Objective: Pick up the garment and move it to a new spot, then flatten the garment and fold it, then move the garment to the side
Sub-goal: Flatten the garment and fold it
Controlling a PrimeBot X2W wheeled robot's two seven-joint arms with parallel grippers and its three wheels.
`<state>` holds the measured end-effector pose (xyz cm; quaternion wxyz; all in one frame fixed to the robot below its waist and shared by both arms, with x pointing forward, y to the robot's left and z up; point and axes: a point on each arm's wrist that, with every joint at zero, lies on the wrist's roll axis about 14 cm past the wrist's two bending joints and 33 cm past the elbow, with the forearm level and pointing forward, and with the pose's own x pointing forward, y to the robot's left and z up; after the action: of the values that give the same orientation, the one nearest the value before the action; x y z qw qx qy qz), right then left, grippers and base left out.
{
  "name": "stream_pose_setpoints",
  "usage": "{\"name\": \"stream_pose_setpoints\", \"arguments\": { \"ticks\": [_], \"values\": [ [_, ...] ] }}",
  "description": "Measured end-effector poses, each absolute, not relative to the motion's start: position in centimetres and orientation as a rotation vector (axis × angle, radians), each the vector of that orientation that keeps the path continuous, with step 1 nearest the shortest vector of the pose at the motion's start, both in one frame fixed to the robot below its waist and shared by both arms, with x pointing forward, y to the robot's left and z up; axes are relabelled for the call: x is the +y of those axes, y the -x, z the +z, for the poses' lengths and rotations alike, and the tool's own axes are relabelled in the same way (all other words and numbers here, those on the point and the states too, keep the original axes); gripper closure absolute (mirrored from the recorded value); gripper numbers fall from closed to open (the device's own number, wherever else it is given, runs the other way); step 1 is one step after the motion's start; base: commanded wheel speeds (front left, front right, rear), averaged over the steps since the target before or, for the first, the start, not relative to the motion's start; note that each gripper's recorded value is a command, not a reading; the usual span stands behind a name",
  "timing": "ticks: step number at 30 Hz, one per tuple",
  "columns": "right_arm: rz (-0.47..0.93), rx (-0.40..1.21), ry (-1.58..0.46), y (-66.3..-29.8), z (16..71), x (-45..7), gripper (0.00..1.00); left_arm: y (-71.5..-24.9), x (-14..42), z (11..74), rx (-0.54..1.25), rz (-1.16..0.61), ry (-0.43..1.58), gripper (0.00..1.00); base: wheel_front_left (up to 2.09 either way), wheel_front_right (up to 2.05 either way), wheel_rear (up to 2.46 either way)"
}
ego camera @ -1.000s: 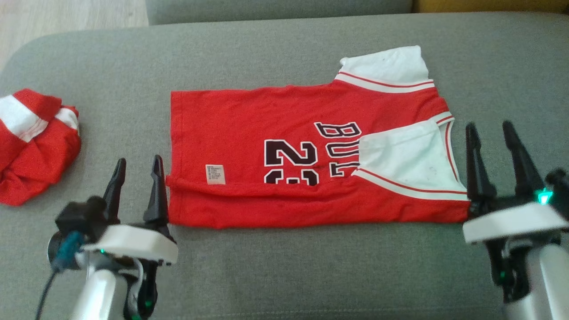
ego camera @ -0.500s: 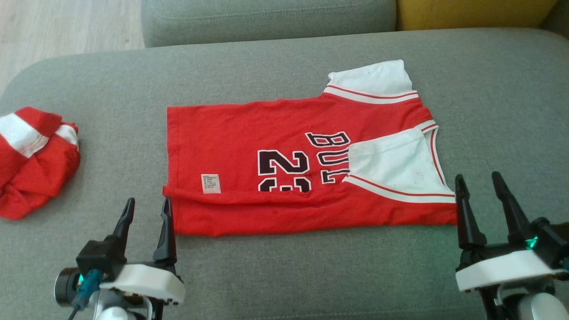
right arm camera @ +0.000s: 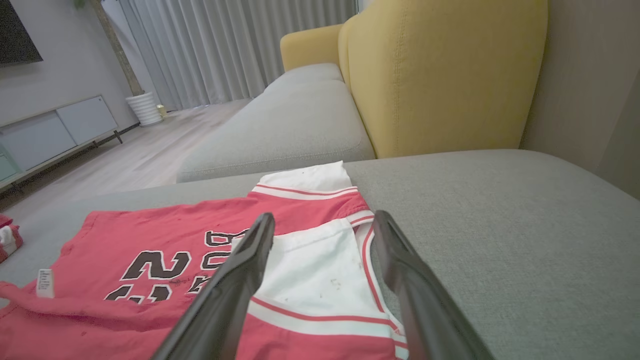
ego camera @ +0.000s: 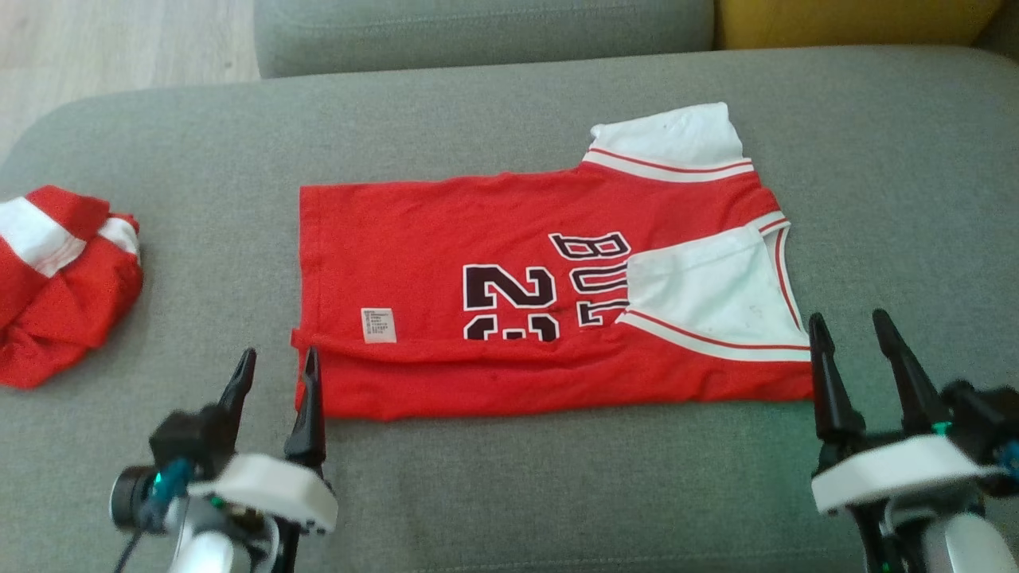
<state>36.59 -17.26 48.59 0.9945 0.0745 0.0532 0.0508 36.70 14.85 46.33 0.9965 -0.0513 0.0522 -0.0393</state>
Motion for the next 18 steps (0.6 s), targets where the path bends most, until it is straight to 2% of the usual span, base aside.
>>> {"name": "stream_pose_setpoints", "arguments": {
  "ticks": [5,8,13,18],
  "values": [
    [0.091,0.18,-0.128,-38.8,46.7,-18.3,0.0,-38.7,14.4,44.5,0.197,-0.107,0.121,0.0,0.0,0.0,0.0],
    [0.081,0.281,-0.116,-39.5,44.3,-18.9,0.0,-38.8,14.2,42.1,0.291,-0.11,0.147,0.0,0.0,0.0,0.0],
    [0.068,0.489,-0.142,-38.5,39.5,-19.1,0.0,-37.2,14.1,37.3,0.476,-0.084,0.211,0.0,0.0,0.0,0.0],
    [0.048,0.631,-0.179,-37.3,36.7,-18.9,0.0,-37.6,14.0,36.4,0.508,-0.076,0.259,0.0,0.0,0.0,0.0]
  ]
}}
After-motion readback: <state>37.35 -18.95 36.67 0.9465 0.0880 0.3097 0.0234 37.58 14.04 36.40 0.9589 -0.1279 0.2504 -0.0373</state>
